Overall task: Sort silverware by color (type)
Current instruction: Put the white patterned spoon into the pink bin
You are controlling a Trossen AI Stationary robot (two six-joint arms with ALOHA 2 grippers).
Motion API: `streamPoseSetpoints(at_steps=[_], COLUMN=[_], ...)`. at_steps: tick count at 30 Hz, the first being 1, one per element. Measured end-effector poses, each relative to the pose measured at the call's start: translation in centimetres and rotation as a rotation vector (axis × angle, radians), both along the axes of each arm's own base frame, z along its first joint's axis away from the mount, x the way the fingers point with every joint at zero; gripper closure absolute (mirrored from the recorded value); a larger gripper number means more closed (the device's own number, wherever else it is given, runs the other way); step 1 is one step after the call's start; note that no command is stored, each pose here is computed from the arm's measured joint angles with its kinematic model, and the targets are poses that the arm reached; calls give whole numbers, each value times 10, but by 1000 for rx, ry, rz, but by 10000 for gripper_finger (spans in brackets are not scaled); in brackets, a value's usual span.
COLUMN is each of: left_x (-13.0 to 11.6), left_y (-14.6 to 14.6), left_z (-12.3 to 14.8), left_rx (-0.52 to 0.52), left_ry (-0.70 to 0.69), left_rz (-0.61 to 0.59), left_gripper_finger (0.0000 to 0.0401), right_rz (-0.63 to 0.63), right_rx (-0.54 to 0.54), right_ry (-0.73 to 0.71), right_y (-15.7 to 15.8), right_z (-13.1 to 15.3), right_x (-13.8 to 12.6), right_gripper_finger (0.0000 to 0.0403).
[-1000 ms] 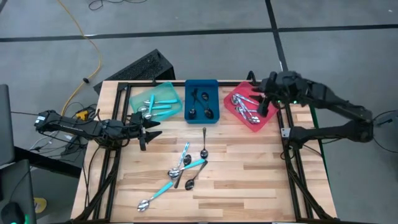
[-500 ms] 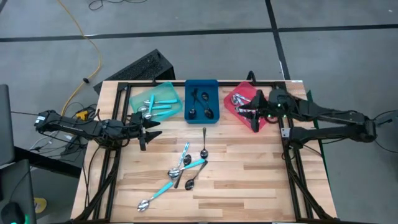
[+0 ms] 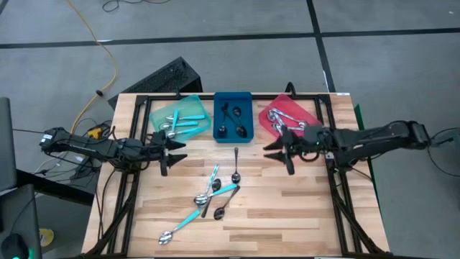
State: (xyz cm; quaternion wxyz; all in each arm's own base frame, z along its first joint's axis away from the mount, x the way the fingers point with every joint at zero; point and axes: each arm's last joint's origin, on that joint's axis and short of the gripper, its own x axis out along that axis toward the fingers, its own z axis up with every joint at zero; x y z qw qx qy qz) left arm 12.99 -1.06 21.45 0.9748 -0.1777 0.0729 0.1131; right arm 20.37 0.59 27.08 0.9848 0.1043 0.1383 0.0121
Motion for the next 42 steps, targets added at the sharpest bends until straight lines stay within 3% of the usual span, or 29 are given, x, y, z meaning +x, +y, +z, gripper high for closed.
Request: streamPoseSetpoints(at_steps=[8,16,34,42], left_x=[1,1,20,22], left_y=[-5,-14,-41,-42], left_z=[0,-2,-34,-38], left_rx=[-36,-68,-74,-71], left_ry=[3,25,277,305], left_rz=[-186,-374,-377,-369], left_gripper_finger=[173,173,173,173], right_rz=[122,100,87,121], right_rx=[6,-4,3,-118], right_ry=[-77,-4,115,244], right_y=[30,49,72,83], right_z=[-7,-29,-74,-84], right_x=[24,40,72,109], right_gripper_finger=[249,249,249,249])
